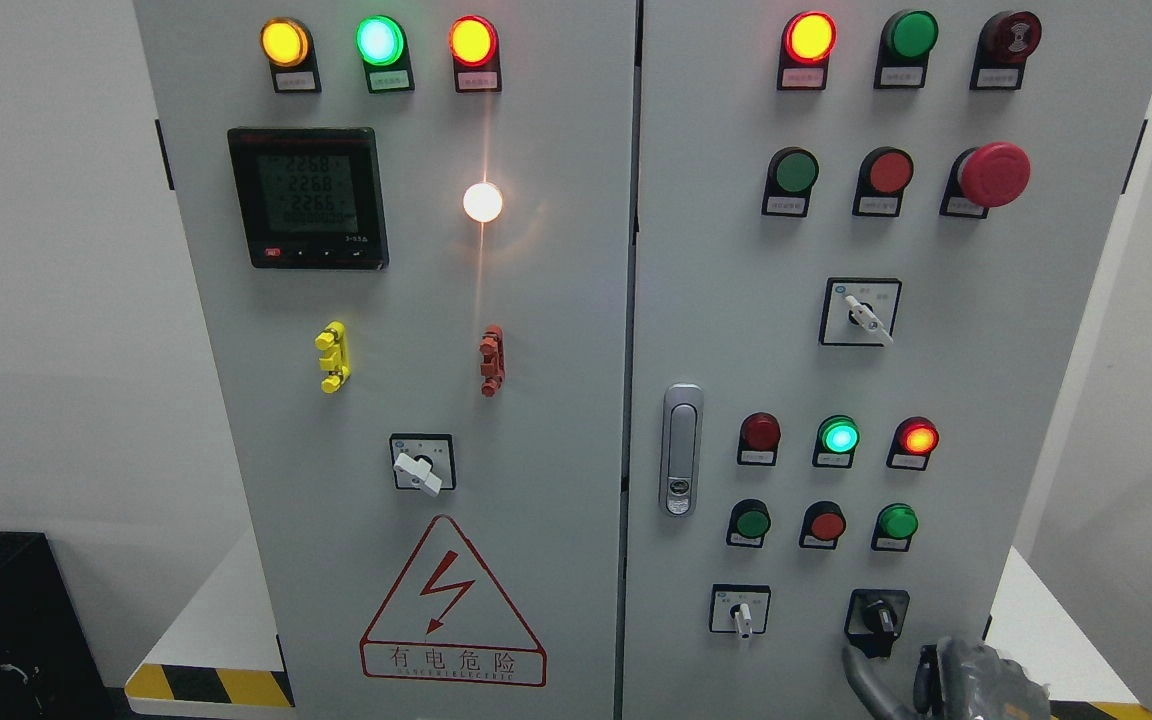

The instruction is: Flip black knob to close circuit

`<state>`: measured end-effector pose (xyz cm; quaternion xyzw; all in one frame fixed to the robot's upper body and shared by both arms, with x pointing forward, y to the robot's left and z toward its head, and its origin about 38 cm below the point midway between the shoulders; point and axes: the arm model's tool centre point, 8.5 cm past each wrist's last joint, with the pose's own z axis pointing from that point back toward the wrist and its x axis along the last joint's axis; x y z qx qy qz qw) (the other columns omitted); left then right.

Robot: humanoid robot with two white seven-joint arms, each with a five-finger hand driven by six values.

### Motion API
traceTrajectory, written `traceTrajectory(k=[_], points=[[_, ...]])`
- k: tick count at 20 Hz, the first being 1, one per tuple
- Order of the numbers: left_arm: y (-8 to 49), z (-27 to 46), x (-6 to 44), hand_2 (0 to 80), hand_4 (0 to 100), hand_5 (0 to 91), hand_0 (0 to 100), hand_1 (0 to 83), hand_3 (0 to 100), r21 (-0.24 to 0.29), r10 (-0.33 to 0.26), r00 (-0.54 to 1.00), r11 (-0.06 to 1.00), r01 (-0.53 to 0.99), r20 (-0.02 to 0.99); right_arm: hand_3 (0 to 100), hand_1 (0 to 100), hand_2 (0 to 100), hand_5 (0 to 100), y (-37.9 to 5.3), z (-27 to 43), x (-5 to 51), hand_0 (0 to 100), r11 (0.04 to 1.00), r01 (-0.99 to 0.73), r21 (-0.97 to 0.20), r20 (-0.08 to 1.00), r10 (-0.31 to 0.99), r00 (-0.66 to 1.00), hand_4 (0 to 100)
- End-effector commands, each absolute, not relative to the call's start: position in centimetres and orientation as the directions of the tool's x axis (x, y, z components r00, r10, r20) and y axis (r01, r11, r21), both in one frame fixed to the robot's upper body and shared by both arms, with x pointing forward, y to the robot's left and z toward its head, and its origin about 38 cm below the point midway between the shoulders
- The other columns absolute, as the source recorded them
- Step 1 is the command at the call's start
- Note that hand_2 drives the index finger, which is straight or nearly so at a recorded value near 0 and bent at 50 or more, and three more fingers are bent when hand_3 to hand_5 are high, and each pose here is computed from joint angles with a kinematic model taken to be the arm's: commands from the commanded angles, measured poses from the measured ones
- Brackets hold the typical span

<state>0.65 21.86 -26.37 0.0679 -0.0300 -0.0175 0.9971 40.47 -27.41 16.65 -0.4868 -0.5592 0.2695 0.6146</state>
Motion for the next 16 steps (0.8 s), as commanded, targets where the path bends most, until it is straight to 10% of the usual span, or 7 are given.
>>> traceTrajectory(k=[1,16], points=[[21.7,-26.4,0.2,0.0,0,0.0,12,55.6,0,0.132,-0.036,0.997,0.991,0.028,0.063,100,4,87,100,-25.7,17.9,39.1,0,0.412,0.25,-0.876,0.457,0.875,0.161,98],[21.7,-26.4,0.2,0.0,0,0.0,12,55.6,0,0.132,-0.036,0.997,0.991,0.028,0.063,90,7,61,79,-24.6,18.0,34.6,0,0.781,0.321,-0.536,0.82,0.572,-0.021,85]])
